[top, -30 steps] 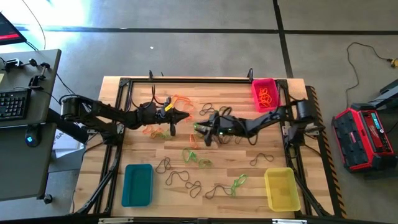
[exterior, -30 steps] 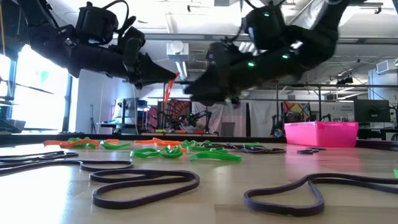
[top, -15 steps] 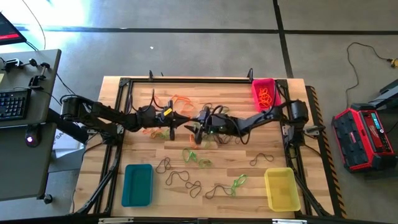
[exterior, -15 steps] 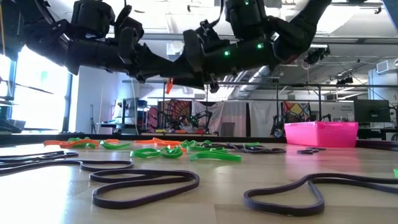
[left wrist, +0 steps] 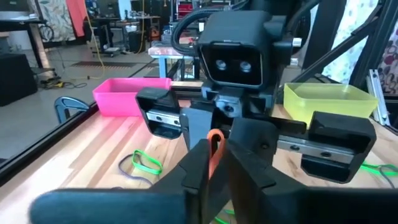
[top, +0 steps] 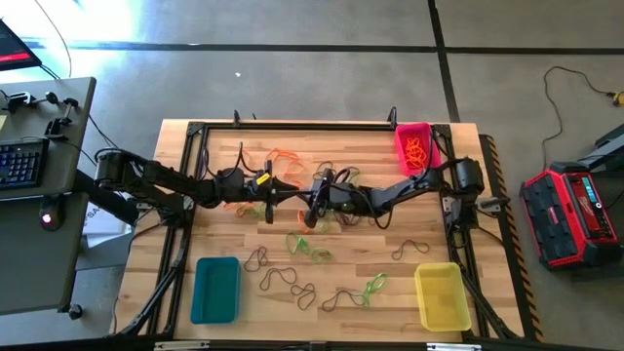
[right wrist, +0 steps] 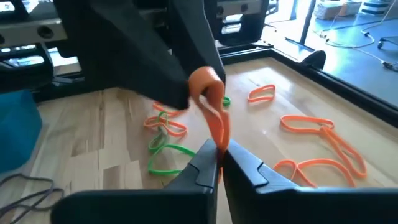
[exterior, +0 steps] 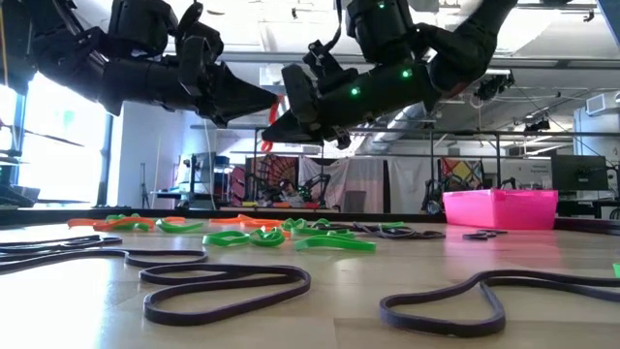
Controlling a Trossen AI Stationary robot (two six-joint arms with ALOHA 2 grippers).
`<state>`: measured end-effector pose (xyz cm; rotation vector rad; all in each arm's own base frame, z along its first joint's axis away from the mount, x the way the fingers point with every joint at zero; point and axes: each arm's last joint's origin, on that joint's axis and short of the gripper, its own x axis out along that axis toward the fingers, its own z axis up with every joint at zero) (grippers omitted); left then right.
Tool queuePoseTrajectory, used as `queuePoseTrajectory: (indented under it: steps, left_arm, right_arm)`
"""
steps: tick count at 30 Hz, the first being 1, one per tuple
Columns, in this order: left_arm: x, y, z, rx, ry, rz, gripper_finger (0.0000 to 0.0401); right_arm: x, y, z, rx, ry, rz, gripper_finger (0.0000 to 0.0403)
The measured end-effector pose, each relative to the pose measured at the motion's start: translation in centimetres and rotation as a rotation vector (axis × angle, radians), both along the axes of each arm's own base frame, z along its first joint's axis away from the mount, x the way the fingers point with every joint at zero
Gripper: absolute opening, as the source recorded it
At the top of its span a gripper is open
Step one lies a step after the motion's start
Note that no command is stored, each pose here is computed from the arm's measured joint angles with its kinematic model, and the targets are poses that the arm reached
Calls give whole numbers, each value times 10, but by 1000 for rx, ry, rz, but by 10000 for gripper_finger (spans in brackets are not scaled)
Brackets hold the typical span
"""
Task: Sort rubber bands into baskets
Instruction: Put the orange rubber band into the red bin
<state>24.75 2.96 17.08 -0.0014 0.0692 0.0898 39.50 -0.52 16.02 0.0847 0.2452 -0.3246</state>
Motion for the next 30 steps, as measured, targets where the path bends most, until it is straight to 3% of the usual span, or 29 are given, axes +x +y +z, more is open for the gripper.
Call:
queuePoseTrajectory:
  steps: [5,12,21,27,30]
  left_arm:
    - [0,0,0,0,0,6,88]
    - [-1,4,-5,-10,48,78,123]
    - [-3,11,-13,-75,127,127,127]
    - [-4,12,-14,-82,133,134,127]
    - [-4,12,-14,-87,134,131,127]
  right_arm:
    - [-3,-1,-1,-9,50,-36,3]
    - [-32,-16,17,46,255,-277,1]
    - [-115,-65,50,178,619,-659,1]
    - [-175,-106,68,291,778,-908,0]
    - [-194,-129,69,355,826,-971,0]
